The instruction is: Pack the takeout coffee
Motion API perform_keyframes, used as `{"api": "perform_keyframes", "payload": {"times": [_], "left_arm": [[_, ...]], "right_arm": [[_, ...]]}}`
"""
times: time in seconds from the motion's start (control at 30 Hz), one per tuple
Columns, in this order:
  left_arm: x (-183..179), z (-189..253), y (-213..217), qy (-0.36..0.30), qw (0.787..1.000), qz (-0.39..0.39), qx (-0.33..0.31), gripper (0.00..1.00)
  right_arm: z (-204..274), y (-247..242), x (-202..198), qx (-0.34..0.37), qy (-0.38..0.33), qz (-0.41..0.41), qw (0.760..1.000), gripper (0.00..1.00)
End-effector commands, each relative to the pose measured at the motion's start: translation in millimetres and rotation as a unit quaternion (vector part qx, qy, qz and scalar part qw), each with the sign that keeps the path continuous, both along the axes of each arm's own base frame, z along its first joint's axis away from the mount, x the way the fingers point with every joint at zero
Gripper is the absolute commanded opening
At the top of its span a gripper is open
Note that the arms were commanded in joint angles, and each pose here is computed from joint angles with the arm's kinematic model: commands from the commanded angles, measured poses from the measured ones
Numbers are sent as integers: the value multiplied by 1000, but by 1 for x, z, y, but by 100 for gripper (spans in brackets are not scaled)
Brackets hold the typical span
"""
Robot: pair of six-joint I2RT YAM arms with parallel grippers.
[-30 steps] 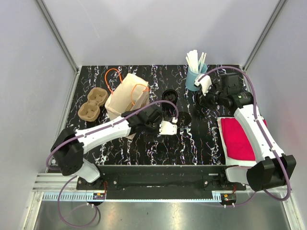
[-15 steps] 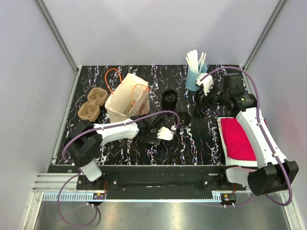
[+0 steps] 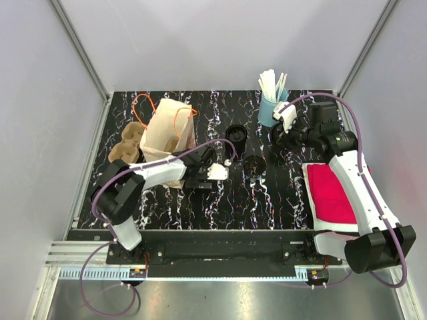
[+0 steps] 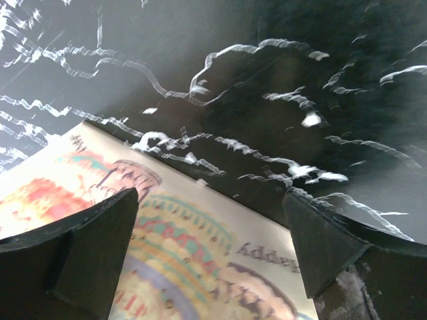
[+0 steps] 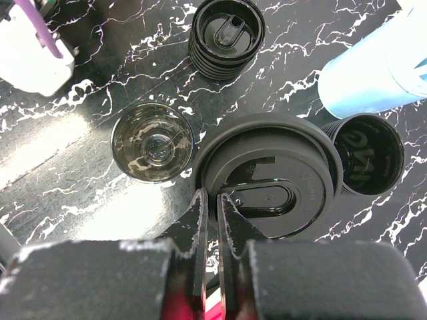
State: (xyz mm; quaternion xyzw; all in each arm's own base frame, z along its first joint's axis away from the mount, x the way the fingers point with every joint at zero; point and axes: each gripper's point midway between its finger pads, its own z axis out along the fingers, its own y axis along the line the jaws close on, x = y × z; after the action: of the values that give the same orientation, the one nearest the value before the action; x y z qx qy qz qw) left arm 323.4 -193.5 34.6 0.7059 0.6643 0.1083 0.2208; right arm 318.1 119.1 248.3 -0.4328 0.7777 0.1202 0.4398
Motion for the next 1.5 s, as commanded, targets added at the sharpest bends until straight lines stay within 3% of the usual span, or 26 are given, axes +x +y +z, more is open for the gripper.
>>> {"api": "perform_keyframes", "payload": {"times": [0.0,0.33,0.53,0.73,0.97,1.23,1.47], "left_arm": [[24,8,5,-27,1000,16,-4,99],[49,23,27,-37,998,54,-23,99],[47,54,-3,-5,991,59,-118,99],[25,107,-70,78,947,46,-309,99],[16,145,-107,138,884,93,-438,99],[26,143,-116,153,833,166,-504,99],[33,128,-100,172,813,202,-518,99]], "right_arm": [[18,5,-1,19,-20,12,1000,0],[9,9,-10,13,26,32,999,0],[-3,11,-11,-3,65,40,997,0],[-21,17,-16,-27,113,51,992,0],[-40,36,-30,-61,149,84,983,1],[-60,55,-39,-83,197,109,971,2],[-73,62,-30,-103,211,104,967,2]]}}
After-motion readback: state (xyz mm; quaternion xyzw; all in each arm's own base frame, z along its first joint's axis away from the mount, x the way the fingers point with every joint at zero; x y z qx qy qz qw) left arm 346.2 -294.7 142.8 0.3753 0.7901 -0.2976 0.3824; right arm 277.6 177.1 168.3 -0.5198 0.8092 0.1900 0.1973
